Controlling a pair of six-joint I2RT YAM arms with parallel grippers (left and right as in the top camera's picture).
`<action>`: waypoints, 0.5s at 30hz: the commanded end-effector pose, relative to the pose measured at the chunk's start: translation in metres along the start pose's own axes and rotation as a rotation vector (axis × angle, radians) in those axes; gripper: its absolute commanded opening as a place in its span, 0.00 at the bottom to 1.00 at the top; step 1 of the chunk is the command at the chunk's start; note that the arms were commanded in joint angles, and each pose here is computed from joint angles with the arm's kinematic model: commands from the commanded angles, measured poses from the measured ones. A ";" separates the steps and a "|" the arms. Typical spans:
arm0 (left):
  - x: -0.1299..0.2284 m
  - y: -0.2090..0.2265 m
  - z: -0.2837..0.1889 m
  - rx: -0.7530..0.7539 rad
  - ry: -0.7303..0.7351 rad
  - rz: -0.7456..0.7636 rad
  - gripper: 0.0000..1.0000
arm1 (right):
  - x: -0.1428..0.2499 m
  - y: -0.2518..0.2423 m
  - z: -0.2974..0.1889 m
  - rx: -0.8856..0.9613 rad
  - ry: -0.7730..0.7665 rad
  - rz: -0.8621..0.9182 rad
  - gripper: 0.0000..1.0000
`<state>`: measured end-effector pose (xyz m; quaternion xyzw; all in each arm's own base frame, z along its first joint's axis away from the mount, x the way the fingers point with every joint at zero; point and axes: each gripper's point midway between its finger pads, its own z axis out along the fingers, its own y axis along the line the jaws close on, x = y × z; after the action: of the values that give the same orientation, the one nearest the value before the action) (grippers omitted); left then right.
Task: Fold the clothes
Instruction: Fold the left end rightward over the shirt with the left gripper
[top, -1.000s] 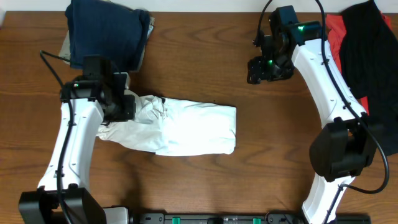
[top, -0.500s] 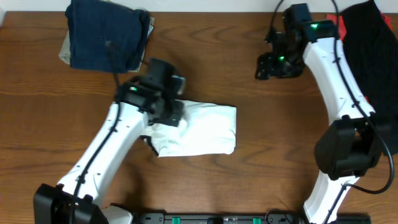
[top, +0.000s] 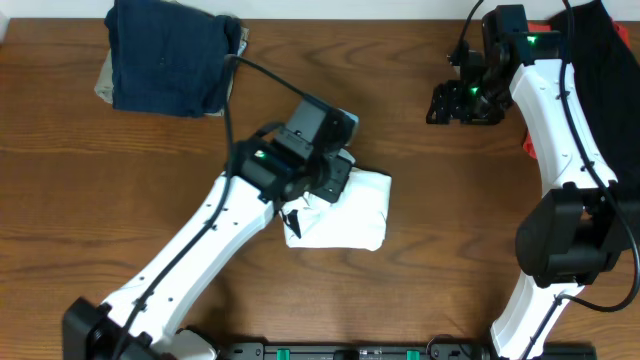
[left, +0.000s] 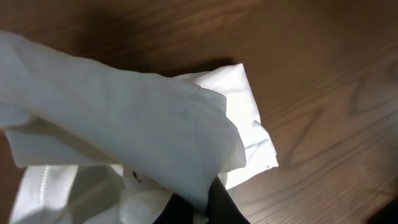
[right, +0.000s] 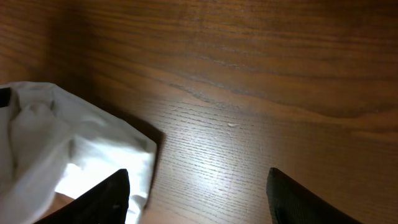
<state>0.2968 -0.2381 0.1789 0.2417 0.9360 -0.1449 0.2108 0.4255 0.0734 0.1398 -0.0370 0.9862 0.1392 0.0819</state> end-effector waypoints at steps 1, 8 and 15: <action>0.000 -0.024 0.022 0.069 0.044 0.020 0.06 | -0.005 0.001 -0.002 -0.013 -0.015 0.006 0.69; 0.015 -0.077 0.081 0.166 0.124 0.114 0.10 | -0.006 -0.005 -0.003 -0.010 -0.020 0.018 0.69; 0.011 -0.089 0.087 0.181 0.102 0.113 0.71 | -0.009 -0.025 -0.009 -0.013 -0.038 0.068 0.69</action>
<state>0.2632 -0.3371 0.0975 0.3319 0.9144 -0.1901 0.1325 0.4296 0.0595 0.1405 -0.0204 0.9858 0.1416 0.0880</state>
